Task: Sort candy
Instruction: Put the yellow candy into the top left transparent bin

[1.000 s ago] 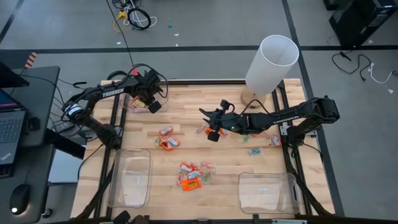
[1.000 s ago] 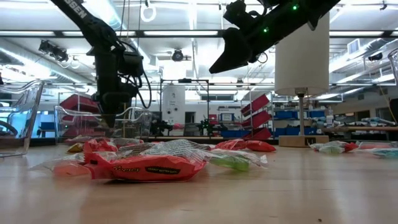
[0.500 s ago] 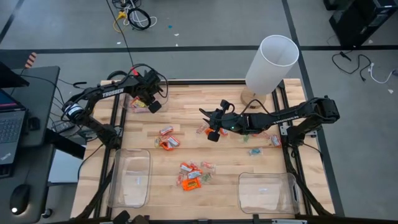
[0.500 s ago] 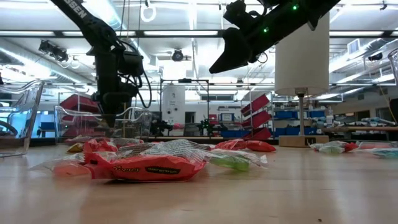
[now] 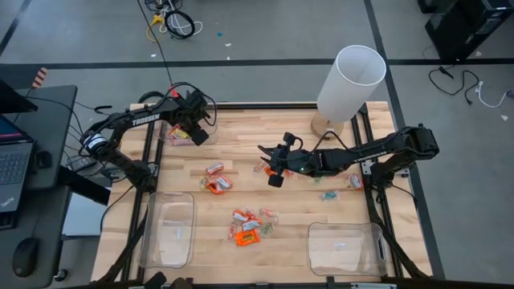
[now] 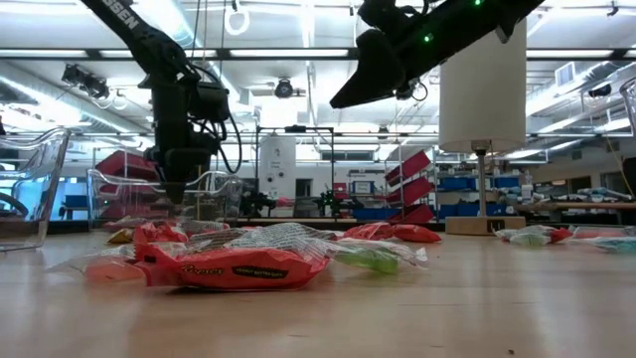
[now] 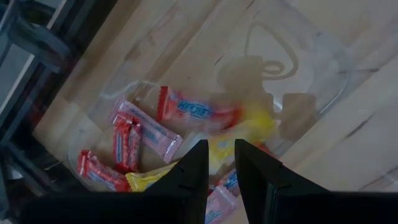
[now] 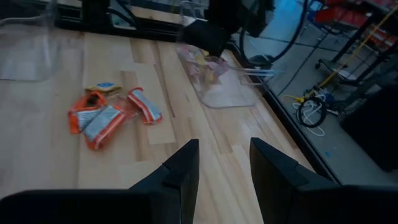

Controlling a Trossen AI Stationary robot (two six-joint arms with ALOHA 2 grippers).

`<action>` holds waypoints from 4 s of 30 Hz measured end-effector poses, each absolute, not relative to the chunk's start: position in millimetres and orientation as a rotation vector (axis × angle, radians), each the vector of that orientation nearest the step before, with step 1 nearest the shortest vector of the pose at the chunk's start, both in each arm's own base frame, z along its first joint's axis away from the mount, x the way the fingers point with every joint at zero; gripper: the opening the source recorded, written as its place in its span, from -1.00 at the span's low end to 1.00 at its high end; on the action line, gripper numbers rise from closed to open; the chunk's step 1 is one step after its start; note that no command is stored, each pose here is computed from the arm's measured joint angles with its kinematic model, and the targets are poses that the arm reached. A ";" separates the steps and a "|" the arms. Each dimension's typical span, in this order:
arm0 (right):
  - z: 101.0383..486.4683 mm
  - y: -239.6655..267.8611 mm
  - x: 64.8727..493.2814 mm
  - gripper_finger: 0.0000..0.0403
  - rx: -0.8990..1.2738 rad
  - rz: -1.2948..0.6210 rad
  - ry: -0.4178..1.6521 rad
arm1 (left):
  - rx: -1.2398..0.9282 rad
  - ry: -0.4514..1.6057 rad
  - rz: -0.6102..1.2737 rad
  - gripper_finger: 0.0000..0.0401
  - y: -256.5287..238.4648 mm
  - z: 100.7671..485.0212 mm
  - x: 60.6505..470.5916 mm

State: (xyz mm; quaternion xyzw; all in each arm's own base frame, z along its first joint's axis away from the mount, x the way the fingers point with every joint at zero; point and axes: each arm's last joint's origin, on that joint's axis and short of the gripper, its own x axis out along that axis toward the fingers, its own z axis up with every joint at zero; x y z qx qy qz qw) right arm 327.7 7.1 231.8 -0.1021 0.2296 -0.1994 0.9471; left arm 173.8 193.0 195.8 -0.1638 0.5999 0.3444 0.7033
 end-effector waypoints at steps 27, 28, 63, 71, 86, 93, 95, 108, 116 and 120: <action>271.5 71.9 324.3 -0.36 -0.116 -0.016 0.426 | -0.173 0.931 0.622 -0.59 111.9 331.1 193.0; 269.8 75.1 322.9 -0.37 -0.106 0.011 0.445 | -0.170 0.910 0.600 -0.59 103.6 334.7 192.9; 227.7 96.4 274.6 -0.37 0.000 -0.066 1.028 | -0.313 1.247 0.557 -0.60 -7.7 284.6 235.3; 227.3 97.4 273.8 -0.37 -0.018 -0.063 1.031 | -0.290 1.370 0.607 -0.60 -8.7 263.5 238.0; 227.3 96.3 274.4 -0.37 -0.032 -0.057 1.030 | -0.386 1.412 0.698 -0.60 -8.9 208.6 224.0; 227.5 95.7 275.0 -0.37 -0.040 -0.053 1.026 | -0.458 1.334 0.630 -0.60 -10.7 193.3 230.0; 227.5 95.5 275.2 -0.37 -0.057 -0.051 1.023 | -0.465 1.334 0.637 -0.60 -10.7 191.2 229.0; 210.4 82.1 285.0 -0.37 -0.152 -0.081 0.857 | -0.479 1.371 0.684 -0.59 -10.0 178.4 219.6; 201.9 67.1 290.1 -0.37 -0.173 -0.107 0.781 | -0.461 1.345 0.699 -0.59 -9.3 178.2 221.3; 202.7 64.0 291.7 -0.37 -0.180 -0.111 0.772 | -0.452 1.336 0.704 -0.59 -8.9 178.2 221.7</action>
